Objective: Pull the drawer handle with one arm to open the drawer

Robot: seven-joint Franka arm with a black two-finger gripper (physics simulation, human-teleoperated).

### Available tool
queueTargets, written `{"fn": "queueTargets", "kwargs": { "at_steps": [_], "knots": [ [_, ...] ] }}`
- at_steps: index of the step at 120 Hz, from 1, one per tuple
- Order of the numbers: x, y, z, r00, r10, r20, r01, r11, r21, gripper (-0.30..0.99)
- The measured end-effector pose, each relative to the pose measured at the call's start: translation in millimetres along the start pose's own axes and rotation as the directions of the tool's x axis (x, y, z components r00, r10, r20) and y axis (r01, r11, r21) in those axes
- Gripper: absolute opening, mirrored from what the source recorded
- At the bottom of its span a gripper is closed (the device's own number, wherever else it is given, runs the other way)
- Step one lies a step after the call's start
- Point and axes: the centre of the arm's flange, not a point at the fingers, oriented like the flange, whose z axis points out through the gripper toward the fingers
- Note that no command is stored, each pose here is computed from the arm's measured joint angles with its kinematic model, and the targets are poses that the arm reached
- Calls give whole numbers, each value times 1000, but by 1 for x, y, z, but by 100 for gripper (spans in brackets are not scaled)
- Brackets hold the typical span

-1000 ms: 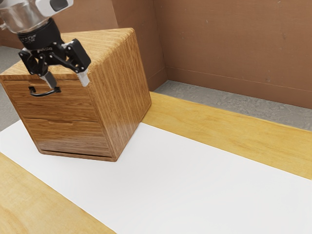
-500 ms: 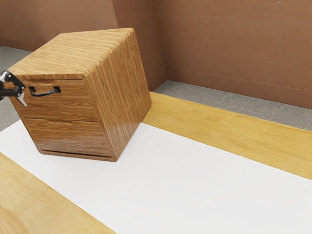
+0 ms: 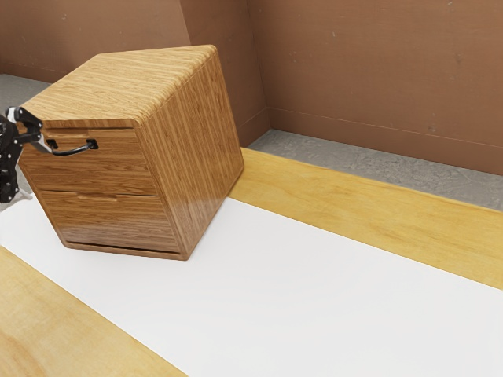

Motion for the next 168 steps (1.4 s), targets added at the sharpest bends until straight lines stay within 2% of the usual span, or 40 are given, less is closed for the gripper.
{"fn": "queueTargets", "kwargs": {
  "at_steps": [38,98,117,168],
  "knots": [
    [3,12,18,991,-131,-1,130,988,-82,69],
    [-5,25,48,976,-217,8,217,970,-109,69],
    [-9,12,57,972,-233,17,234,967,-101,69],
    [-4,-47,27,958,-283,54,288,949,-131,69]
  ]
}}
